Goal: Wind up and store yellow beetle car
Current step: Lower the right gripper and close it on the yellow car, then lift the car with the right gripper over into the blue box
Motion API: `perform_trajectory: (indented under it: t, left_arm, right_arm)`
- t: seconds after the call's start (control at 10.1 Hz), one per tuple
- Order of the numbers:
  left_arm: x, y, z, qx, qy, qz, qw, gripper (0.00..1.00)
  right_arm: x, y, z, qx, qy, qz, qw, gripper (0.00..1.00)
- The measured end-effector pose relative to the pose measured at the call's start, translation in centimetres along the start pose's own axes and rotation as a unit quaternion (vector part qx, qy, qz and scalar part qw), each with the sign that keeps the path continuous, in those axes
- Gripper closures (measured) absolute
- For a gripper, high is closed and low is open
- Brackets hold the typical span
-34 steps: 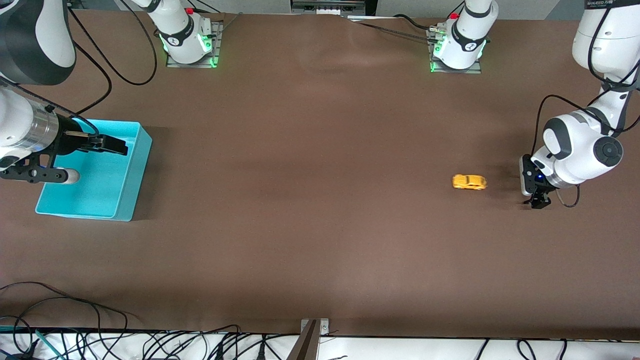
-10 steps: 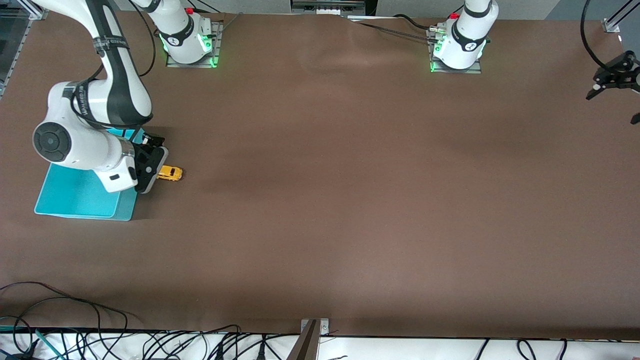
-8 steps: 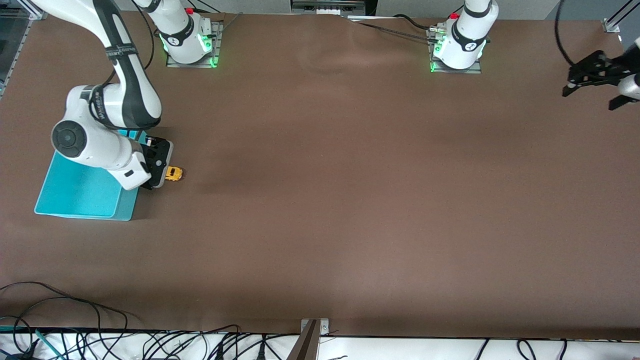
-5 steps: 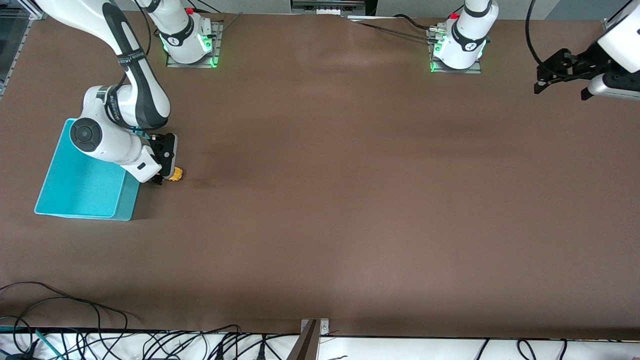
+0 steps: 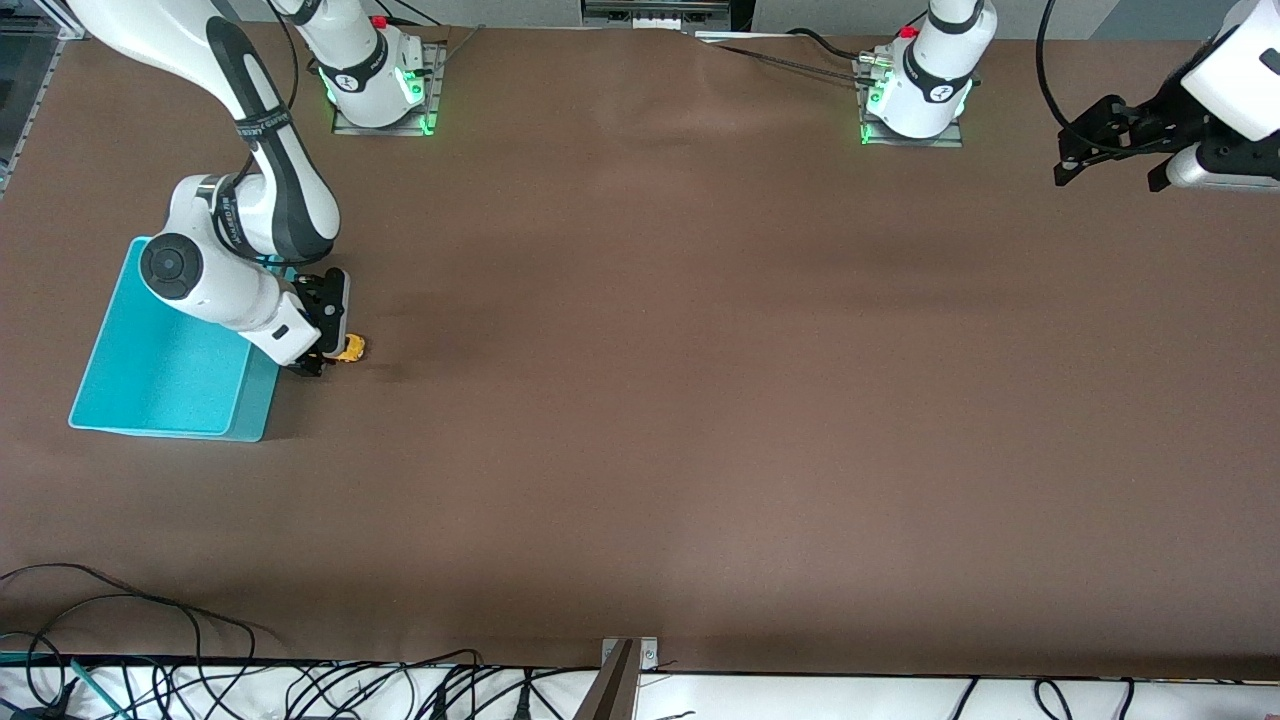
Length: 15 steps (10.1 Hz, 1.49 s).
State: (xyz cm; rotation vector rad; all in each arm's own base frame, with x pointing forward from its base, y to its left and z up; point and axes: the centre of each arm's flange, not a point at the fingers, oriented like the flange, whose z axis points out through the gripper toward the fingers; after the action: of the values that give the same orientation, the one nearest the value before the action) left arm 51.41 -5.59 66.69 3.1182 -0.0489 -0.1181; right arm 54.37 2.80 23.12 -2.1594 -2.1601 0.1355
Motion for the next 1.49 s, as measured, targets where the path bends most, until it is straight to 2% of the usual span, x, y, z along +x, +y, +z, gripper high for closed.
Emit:
perform_trajectory:
  t: [0.7, 0.9, 1.0, 1.09, 1.19, 1.29, 1.49]
  left_arm:
    - [-0.1, 0.1, 0.2, 0.001, -0.007, 0.001, 1.000, 0.00]
    - [0.0, 0.1, 0.2, 0.001, -0.008, 0.001, 1.000, 0.00]
    - [0.0, 0.1, 0.2, 0.001, -0.008, 0.001, 1.000, 0.00]
    - [0.0, 0.1, 0.2, 0.001, -0.008, 0.001, 1.000, 0.00]
    - [0.0, 0.1, 0.2, 0.001, -0.008, 0.001, 1.000, 0.00]
    - [0.0, 0.2, 0.2, 0.001, -0.008, 0.002, 1.000, 0.00]
    - [-0.1, 0.3, 0.2, 0.001, -0.007, 0.003, 1.000, 0.00]
  right_arm:
    - [-1.8, 0.1, 2.9, -0.015, -0.020, -0.012, 1.000, 0.00]
    - [-1.9, -0.1, 3.7, -0.015, -0.021, -0.014, 1.000, 0.05]
    - [-1.9, -0.1, 3.8, -0.015, -0.022, -0.023, 0.999, 0.10]
    - [-1.9, -0.1, 3.7, -0.017, -0.022, -0.032, 0.999, 0.31]
    - [-1.9, -0.1, 3.7, -0.018, -0.022, -0.036, 0.999, 0.46]
    - [-1.9, 0.0, 3.4, -0.021, -0.022, -0.036, 0.999, 0.55]
    - [-1.9, 0.0, 3.3, -0.023, -0.022, -0.037, 0.999, 0.55]
